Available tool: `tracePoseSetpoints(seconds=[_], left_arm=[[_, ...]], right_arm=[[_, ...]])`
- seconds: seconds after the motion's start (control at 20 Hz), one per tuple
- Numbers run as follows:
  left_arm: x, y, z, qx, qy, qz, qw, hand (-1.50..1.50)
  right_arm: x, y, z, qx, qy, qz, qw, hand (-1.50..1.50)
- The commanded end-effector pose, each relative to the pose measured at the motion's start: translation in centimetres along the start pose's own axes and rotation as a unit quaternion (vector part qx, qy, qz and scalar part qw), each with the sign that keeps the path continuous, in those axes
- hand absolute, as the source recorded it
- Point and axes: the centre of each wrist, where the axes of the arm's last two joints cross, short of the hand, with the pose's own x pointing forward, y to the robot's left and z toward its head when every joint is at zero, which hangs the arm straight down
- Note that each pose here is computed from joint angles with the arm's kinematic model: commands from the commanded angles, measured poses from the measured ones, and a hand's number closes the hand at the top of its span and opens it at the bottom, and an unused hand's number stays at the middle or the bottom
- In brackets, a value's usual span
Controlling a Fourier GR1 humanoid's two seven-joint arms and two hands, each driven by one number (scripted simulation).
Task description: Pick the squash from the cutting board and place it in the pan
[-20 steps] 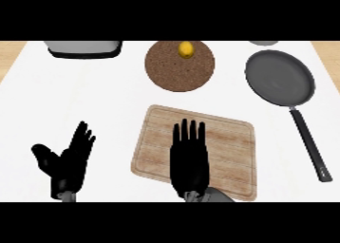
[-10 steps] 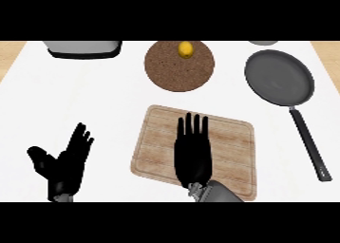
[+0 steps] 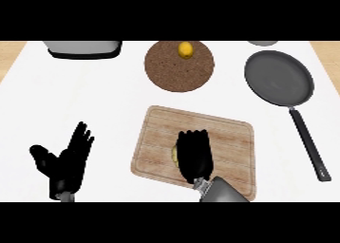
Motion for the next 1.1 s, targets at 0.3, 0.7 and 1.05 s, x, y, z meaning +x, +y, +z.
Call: tracePoseSetpoints(seconds=[0.3, 0.7, 1.05], left_arm=[[0.3, -0.4, 0.4, 0.003, 0.007, -0.002, 1.0000, 0.00], [1.6, -0.5, -0.4, 0.001, 0.005, -0.001, 1.0000, 0.00], [-0.1, -0.3, 0.3, 0.007, 0.000, -0.003, 1.0000, 0.00]], right_arm=[[0.9, -0.3, 0.4, -0.006, -0.009, 0.012, 1.000, 1.50], [-5.8, -0.6, -5.0, 0.054, -0.019, -0.227, 0.972, 1.50], [-5.8, -3.9, -4.2, -0.156, 0.015, -0.227, 0.961, 1.50]])
